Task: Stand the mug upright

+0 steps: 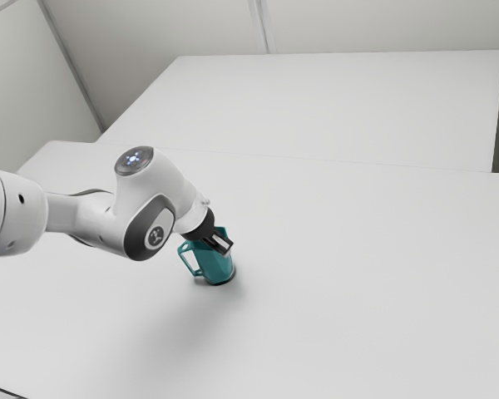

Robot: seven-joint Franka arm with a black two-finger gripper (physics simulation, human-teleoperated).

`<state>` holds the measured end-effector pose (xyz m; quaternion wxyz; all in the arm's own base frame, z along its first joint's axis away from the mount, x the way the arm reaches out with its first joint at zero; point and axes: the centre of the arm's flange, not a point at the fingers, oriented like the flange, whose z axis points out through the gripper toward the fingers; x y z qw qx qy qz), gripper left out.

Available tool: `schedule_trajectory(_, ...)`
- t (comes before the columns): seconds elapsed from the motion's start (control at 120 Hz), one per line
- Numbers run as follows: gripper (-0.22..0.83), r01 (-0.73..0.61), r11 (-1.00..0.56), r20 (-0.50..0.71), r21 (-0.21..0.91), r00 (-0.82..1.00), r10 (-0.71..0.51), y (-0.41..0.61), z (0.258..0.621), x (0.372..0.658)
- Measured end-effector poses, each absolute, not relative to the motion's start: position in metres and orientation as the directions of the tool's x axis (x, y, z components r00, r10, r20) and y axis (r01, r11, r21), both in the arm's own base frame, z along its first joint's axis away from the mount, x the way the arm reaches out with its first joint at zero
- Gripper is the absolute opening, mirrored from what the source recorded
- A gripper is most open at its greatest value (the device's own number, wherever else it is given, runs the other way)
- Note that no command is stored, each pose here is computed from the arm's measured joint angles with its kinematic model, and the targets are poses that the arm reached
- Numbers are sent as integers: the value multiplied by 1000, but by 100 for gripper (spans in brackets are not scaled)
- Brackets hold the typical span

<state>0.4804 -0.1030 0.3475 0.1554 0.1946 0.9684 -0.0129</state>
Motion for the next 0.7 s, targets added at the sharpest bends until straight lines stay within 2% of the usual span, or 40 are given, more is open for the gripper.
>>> schedule_trajectory(0.125,-16,380,924,-306,36,-876,372,-103,346,481)
schedule_trajectory(0.3,22,382,923,-305,37,-875,375,-103,349,480)
schedule_trajectory(0.425,40,382,923,-313,42,-872,375,-103,358,479)
schedule_trajectory(0.55,49,393,918,-321,49,-864,387,-107,376,473)
schedule_trajectory(0.7,56,396,917,-320,55,-863,391,-107,395,468)
